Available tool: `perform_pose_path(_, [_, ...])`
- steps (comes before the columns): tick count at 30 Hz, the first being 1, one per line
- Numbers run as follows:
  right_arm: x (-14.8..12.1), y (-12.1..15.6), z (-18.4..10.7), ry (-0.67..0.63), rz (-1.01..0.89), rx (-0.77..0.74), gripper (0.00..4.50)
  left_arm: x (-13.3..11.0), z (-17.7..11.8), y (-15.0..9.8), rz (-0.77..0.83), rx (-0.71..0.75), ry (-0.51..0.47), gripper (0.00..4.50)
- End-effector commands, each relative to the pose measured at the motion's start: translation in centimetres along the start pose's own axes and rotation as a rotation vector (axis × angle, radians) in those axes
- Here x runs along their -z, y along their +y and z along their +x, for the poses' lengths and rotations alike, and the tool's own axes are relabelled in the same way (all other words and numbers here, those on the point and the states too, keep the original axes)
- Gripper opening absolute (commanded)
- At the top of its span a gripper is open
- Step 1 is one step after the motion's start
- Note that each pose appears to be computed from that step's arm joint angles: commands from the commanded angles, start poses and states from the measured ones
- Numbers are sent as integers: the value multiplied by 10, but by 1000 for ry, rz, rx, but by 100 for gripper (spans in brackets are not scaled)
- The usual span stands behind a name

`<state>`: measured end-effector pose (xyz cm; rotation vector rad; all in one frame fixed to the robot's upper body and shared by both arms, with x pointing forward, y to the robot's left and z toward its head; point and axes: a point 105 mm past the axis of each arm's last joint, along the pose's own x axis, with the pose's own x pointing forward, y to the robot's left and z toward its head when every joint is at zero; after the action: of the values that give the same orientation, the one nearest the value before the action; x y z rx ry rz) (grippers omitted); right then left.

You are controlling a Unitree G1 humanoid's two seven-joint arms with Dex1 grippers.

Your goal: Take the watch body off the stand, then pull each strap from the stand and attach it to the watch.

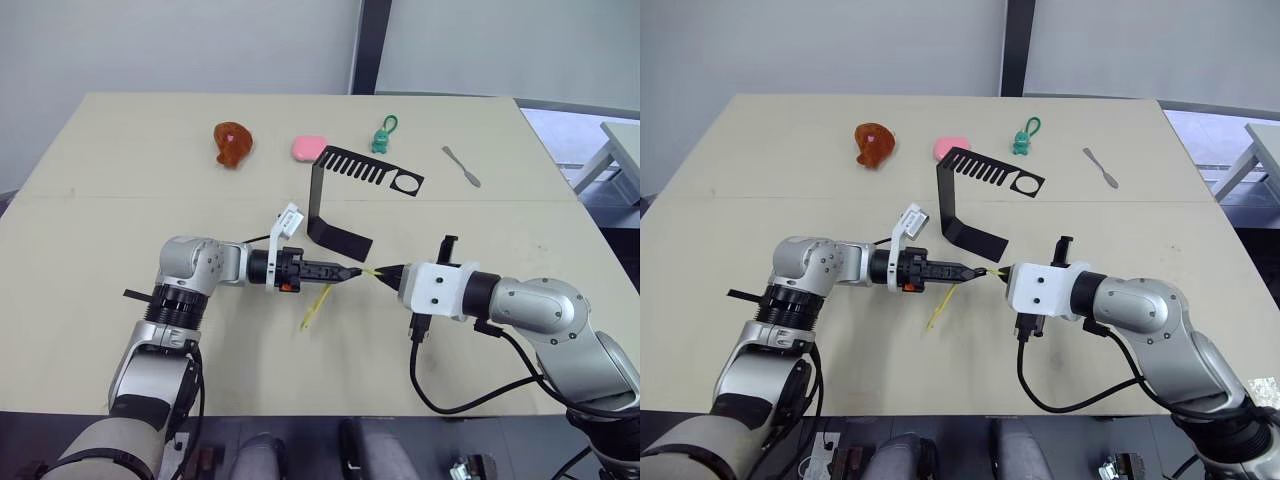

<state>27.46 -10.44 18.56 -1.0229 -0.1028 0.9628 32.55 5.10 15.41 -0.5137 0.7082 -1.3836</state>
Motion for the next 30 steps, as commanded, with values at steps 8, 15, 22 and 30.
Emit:
perform_pose_path(8, [-10, -4, -4, -24, -37, 21, 0, -13, -1, -11, 49, 32, -20, 159])
perform_pose_path(15, [-9, -4, -3, -23, -31, 21, 0, -14, 0, -14, 50, 43, -23, 159])
perform_pose_path(22, [-9, -4, -2, -23, -33, 22, 0, -15, 0, -16, 49, 53, -24, 159])
perform_pose_path(30, [-8, -5, -2, -21, -36, 25, 0, -16, 2, -19, 47, 65, -26, 159])
